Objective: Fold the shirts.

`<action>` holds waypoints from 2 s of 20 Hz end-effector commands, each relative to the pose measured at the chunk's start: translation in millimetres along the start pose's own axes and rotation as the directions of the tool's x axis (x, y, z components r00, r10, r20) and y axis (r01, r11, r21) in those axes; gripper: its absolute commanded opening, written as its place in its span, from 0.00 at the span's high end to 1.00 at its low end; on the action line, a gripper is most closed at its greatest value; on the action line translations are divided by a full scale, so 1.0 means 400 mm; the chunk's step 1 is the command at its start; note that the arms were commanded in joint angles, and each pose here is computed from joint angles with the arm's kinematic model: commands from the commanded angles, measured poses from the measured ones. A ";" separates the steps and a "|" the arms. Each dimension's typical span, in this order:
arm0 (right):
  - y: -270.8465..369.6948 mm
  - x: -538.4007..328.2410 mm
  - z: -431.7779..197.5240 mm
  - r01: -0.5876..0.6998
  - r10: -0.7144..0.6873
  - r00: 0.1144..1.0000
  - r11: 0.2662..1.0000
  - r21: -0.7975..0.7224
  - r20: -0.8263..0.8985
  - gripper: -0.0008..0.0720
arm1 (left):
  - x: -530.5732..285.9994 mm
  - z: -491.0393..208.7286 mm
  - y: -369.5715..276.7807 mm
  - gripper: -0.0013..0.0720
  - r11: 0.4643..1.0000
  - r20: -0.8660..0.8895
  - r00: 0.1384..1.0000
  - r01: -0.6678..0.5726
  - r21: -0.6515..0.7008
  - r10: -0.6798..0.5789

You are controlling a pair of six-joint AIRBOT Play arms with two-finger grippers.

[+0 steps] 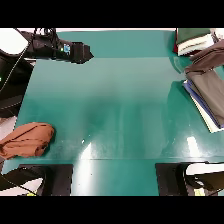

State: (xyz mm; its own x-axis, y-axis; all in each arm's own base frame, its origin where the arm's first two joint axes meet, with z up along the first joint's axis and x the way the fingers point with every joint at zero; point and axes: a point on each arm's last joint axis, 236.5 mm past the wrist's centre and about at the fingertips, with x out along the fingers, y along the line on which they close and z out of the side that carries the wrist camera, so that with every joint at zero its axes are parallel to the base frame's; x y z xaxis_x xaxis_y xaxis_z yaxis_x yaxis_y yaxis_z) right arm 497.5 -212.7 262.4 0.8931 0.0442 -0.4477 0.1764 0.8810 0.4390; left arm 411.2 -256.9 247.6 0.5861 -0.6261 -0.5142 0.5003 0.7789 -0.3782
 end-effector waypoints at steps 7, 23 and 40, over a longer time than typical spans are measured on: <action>-0.312 -0.192 -0.294 0.356 -0.370 0.875 0.929 -0.103 -0.313 0.96 | -0.001 -0.001 -0.001 0.95 1.000 -0.002 1.000 0.000 0.020 0.000; 0.009 -0.154 -0.341 0.052 -0.038 0.959 0.998 0.043 -0.282 0.10 | 0.014 -0.001 0.012 0.95 1.000 0.003 1.000 -0.009 0.028 0.009; 0.691 -0.097 -0.712 -0.542 0.324 0.719 0.815 -0.204 -0.615 0.96 | 0.012 0.037 0.010 0.95 1.000 0.067 0.998 -0.008 0.023 0.007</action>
State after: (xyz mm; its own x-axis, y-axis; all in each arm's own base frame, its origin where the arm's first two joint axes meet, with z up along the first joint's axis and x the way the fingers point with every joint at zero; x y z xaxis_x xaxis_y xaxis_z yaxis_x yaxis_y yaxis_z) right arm 398.5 148.7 178.7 0.4630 0.5898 -0.6617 -0.3963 0.8055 0.4406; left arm 425.0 -257.4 254.4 0.6288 -0.6223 -0.4663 0.5106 0.7827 -0.3560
